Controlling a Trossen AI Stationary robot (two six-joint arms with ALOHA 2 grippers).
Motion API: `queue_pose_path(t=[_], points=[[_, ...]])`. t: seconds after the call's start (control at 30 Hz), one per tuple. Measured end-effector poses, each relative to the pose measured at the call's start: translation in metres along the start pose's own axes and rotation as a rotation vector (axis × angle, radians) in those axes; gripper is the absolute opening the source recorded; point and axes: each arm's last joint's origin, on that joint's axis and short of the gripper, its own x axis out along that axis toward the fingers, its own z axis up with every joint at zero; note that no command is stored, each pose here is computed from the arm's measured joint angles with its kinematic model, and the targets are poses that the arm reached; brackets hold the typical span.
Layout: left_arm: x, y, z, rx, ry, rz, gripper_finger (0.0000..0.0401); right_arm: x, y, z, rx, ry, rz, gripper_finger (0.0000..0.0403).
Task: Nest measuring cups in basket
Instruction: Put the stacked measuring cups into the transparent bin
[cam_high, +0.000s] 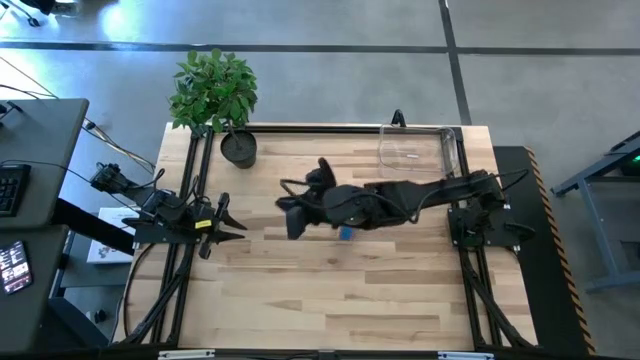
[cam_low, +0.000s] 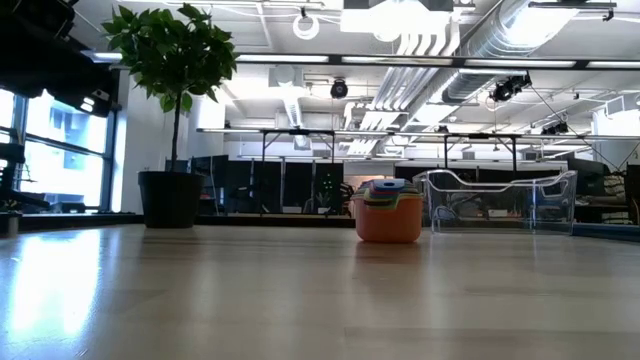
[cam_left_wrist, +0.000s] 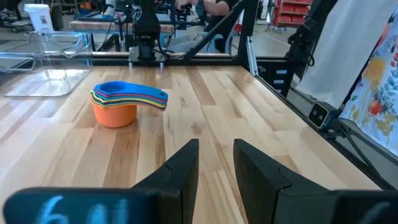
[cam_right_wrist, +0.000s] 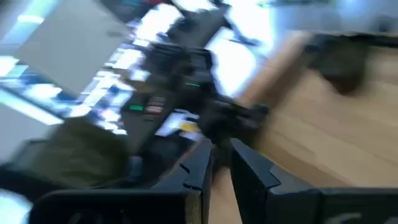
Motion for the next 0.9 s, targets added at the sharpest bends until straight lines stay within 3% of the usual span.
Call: queue_pose_path(t=[0.2, 0.4, 0.77, 0.9], points=[[0.000, 0.000, 0.000, 0.000, 0.000, 0.000, 0.0090, -0.024, -0.023, 0.016, 0.052, 0.101, -0.319, 0.0048], [0.000, 0.000, 0.000, -0.001, 0.000, 0.000, 0.0090, -0.028, -0.056, 0.008, 0.069, 0.292, -0.558, 0.0048], [0.000, 0.000, 0.000, -0.001, 0.000, 0.000, 0.0090, -0.005, -0.098, -0.038, 0.012, 0.463, -0.741, 0.0048], [0.000, 0.000, 0.000, -0.001, 0.000, 0.000, 0.0090, -0.001, -0.115, -0.055, 0.093, 0.482, -0.831, 0.0048]])
